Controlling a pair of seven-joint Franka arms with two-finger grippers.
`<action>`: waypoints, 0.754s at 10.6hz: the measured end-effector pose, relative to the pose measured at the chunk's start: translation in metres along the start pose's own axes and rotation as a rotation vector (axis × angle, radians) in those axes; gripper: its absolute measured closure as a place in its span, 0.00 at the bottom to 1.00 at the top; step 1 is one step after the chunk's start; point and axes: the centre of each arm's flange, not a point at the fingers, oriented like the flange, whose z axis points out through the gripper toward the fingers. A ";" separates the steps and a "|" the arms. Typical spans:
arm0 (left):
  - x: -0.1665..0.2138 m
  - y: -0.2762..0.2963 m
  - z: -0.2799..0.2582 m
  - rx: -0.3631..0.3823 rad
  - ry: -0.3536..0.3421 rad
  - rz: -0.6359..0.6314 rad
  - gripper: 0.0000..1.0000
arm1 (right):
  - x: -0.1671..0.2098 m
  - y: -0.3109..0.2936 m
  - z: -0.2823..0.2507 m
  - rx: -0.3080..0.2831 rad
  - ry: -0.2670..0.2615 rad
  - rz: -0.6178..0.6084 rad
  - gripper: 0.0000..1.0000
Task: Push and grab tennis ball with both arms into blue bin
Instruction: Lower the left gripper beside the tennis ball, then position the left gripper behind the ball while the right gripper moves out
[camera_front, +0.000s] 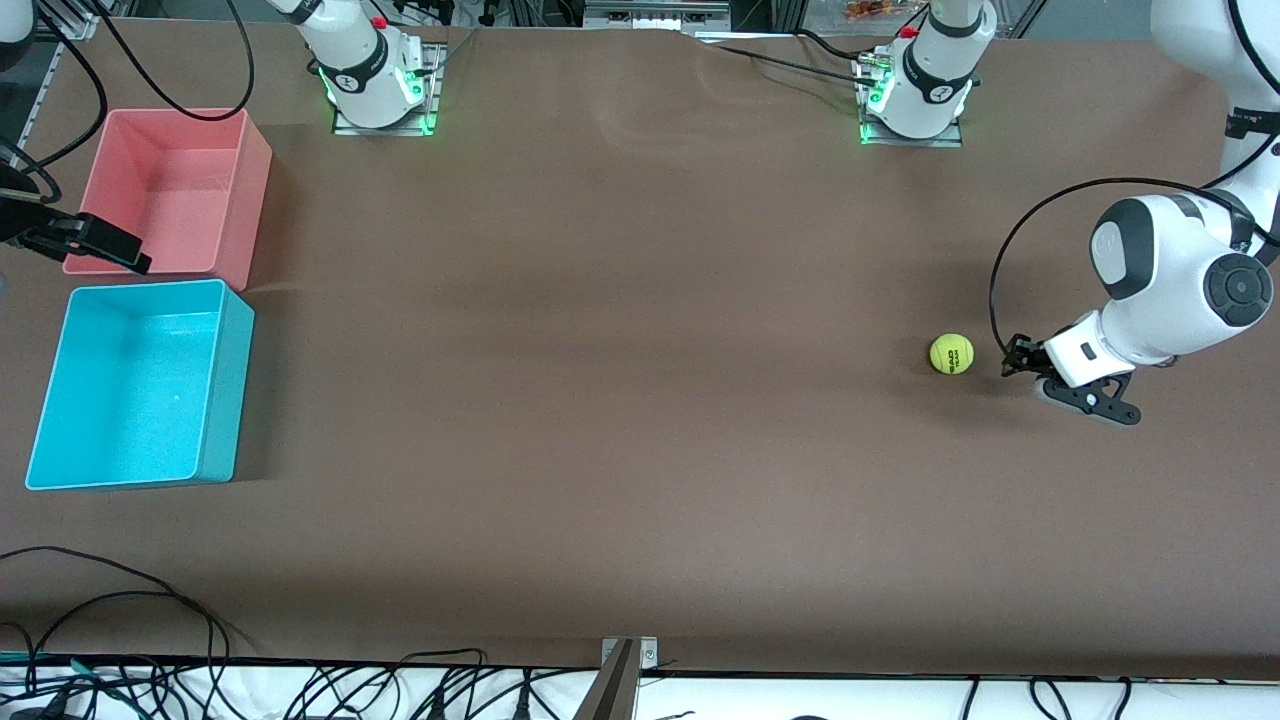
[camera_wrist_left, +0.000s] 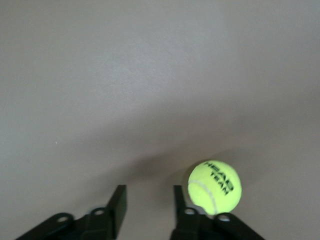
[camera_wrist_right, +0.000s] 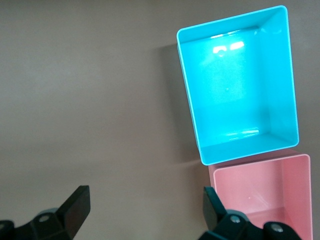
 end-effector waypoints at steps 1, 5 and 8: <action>-0.002 -0.002 0.001 0.000 -0.002 0.094 0.63 | 0.001 -0.002 0.002 0.000 -0.003 -0.003 0.00; -0.012 -0.015 0.005 0.017 -0.027 0.331 0.99 | 0.005 -0.018 0.015 -0.025 -0.025 -0.136 0.00; -0.015 -0.022 0.008 0.029 -0.026 0.533 0.99 | 0.009 -0.016 0.022 -0.016 -0.039 -0.177 0.00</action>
